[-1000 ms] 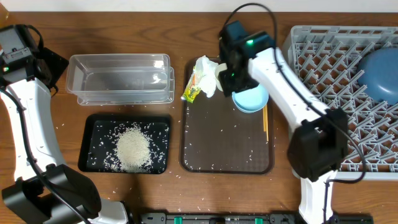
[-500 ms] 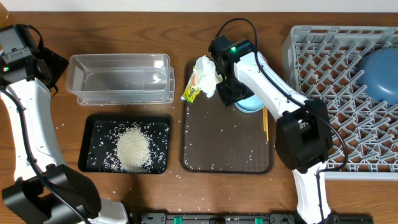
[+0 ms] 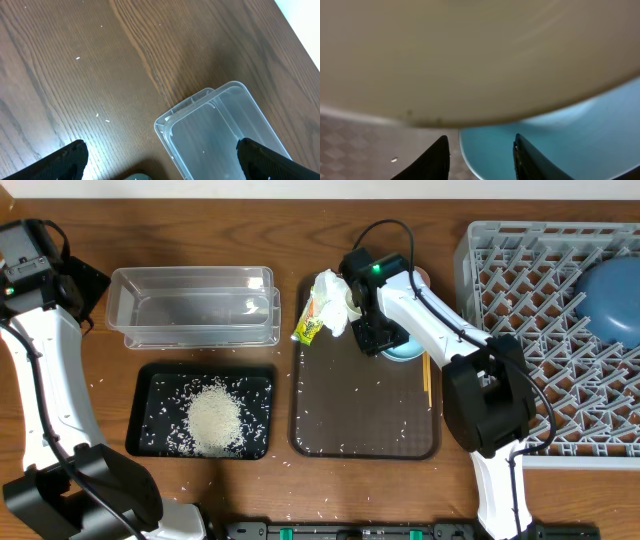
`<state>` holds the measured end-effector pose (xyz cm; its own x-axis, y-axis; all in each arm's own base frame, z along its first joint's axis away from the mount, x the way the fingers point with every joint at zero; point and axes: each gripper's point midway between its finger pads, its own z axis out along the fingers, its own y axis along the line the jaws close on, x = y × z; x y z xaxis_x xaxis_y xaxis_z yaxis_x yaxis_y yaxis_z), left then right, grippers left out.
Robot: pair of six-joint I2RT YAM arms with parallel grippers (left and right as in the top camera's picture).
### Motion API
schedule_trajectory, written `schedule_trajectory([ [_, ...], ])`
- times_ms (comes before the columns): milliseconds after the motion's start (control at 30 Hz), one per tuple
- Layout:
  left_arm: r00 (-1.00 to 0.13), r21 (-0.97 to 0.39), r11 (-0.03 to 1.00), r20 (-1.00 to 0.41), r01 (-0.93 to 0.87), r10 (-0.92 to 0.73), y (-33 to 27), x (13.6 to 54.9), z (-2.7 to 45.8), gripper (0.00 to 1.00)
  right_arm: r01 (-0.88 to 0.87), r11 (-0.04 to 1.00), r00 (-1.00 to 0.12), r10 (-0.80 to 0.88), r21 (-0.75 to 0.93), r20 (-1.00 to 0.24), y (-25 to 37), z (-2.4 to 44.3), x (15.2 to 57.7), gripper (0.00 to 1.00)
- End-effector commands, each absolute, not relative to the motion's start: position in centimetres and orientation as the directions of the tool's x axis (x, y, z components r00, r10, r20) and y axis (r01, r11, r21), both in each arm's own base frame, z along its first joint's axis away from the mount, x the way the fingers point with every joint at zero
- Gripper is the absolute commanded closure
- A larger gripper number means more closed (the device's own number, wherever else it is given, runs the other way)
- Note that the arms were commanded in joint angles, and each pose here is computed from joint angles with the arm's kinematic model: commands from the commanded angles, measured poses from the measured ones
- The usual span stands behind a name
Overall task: Sort waste into correct bins and load items into the dishwasher rack
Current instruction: 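Lower the right gripper onto the light-blue bowl rim and grasp it, then lift the light-blue bowl and carry it right into the rack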
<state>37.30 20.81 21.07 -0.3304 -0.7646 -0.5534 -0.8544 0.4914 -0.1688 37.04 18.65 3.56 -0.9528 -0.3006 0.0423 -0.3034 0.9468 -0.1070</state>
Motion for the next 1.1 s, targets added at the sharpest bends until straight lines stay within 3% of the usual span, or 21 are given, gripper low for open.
schedule_trajectory([
  [0,-0.319,-0.174,0.486,-0.561,-0.856,-0.764,20.8,37.1,21.6,0.02,-0.272,0.955,-0.962,-0.271,-0.117,0.024,18.6,3.4,37.5,0.63],
  [233,-0.319,-0.174,0.486,-0.561,-0.856,-0.764,20.8,37.1,21.6,0.02,-0.271,0.955,-0.962,-0.27,-0.118,0.027,18.5,3.5,37.4,0.9],
  [367,-0.319,-0.174,0.486,-0.561,-0.856,-0.764,20.8,37.1,21.6,0.02,-0.258,0.959,-0.966,-0.257,-0.117,0.026,18.5,3.5,37.4,0.99],
  [667,-0.319,-0.174,0.486,-0.561,-0.856,-0.764,20.8,37.1,21.6,0.02,-0.253,0.966,-0.967,-0.254,-0.046,-0.013,19.5,6.7,37.1,0.99],
  [1067,-0.319,-0.174,0.486,-0.561,-0.856,-0.764,20.8,37.1,21.6,0.02,-0.197,0.977,-0.938,-0.163,0.084,-0.305,15.5,19.8,38.1,0.99],
])
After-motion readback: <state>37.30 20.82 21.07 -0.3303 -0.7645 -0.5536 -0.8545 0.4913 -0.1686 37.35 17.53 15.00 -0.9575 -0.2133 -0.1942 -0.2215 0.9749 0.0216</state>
